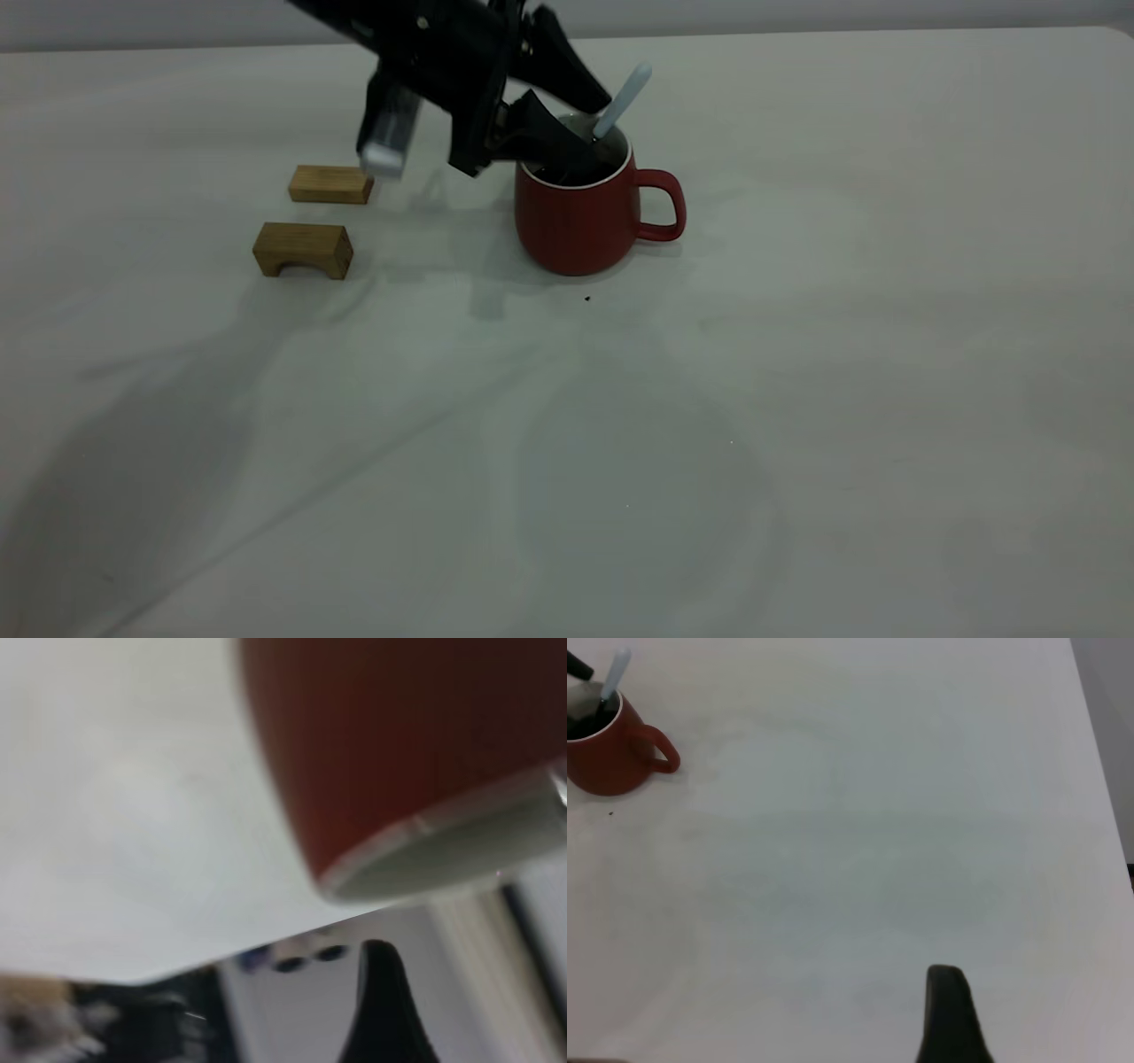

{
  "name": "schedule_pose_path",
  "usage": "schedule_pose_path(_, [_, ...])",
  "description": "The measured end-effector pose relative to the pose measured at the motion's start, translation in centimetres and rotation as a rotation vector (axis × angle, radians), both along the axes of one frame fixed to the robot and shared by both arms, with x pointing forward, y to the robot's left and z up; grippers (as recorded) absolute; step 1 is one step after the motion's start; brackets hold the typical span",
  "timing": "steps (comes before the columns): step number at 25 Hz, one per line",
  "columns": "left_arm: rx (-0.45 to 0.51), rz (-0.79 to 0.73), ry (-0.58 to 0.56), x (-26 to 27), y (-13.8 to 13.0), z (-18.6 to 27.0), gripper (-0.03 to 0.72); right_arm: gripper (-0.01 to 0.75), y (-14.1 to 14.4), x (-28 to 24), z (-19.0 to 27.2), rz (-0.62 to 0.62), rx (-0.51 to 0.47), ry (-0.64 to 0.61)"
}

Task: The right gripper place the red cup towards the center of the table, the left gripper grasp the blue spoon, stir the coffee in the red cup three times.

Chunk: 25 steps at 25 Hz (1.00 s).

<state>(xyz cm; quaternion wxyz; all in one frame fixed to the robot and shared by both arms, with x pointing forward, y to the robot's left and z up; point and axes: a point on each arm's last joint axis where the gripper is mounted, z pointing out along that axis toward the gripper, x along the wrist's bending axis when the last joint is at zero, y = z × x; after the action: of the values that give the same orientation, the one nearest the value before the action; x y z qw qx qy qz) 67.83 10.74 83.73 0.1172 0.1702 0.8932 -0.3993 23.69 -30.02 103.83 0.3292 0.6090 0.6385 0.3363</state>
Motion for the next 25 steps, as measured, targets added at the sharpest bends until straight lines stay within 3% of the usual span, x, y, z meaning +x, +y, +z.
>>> schedule_pose_path(5, [0.075,-0.228,-0.285,0.1,0.3,3.7,0.555,0.552,0.0,0.0,0.0,0.0,0.0,0.0])
schedule_pose_path(15, [0.48,-0.911,-0.762,-1.9,2.9,12.4,0.436,0.552,0.0,0.0,0.0,0.0,-0.001,0.0])
schedule_pose_path(20, [0.582,-0.996,-0.911,-4.1,4.1,19.9,0.408,0.552,0.0,0.0,0.0,0.0,-0.001,0.0])
schedule_pose_path(25, [0.819,-1.123,-1.068,-8.0,7.0,28.0,0.406,0.552,0.0,0.0,0.0,0.0,-0.001,0.0])
